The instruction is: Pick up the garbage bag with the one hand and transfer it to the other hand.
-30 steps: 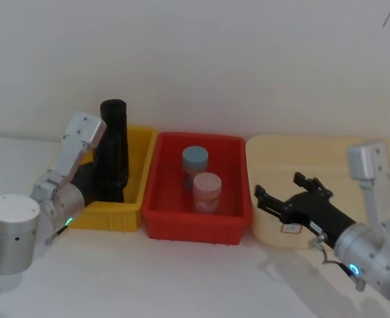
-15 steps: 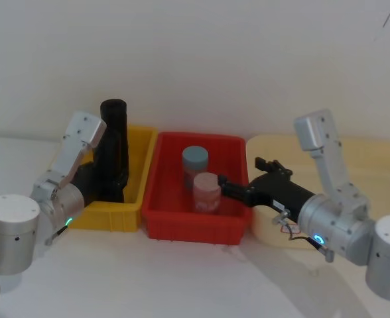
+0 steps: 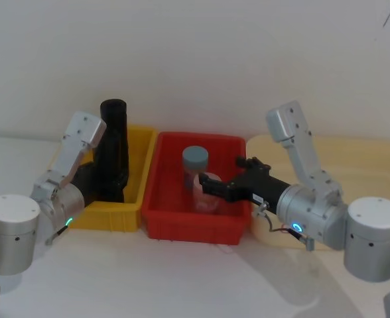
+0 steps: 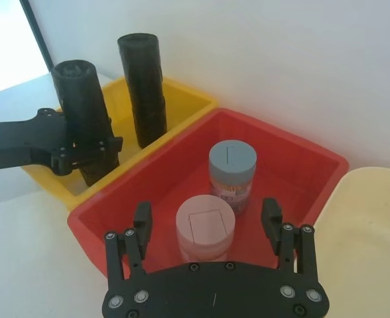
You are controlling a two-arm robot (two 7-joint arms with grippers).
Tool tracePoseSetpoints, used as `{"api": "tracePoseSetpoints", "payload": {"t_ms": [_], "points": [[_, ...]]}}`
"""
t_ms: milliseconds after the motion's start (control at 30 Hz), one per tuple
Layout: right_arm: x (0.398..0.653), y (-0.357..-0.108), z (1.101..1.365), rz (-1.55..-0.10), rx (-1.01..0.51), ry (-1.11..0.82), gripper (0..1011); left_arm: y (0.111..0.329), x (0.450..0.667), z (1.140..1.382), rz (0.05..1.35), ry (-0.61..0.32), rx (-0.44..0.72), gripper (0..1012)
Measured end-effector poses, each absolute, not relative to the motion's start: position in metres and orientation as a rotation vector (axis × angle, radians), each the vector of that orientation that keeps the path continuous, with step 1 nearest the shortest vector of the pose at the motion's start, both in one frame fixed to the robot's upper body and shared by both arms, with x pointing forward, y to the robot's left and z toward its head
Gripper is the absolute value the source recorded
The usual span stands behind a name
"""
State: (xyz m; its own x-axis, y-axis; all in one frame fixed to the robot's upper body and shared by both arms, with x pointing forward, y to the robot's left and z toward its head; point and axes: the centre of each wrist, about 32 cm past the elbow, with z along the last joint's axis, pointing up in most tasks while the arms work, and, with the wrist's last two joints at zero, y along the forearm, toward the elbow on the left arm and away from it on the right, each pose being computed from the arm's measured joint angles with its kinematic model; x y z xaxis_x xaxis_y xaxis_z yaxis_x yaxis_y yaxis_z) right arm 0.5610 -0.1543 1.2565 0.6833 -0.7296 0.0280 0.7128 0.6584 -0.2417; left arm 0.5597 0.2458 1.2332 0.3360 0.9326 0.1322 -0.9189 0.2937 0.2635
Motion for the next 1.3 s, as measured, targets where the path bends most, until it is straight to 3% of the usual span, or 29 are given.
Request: {"api": "tracePoseSetpoints", "payload": {"t_ms": [1300], "points": [[0.596,-0.133,1.234,-0.8,-0.34,0.165,1000,0.246,0.56,1.233,1.233,0.05,0.315,466]]}}
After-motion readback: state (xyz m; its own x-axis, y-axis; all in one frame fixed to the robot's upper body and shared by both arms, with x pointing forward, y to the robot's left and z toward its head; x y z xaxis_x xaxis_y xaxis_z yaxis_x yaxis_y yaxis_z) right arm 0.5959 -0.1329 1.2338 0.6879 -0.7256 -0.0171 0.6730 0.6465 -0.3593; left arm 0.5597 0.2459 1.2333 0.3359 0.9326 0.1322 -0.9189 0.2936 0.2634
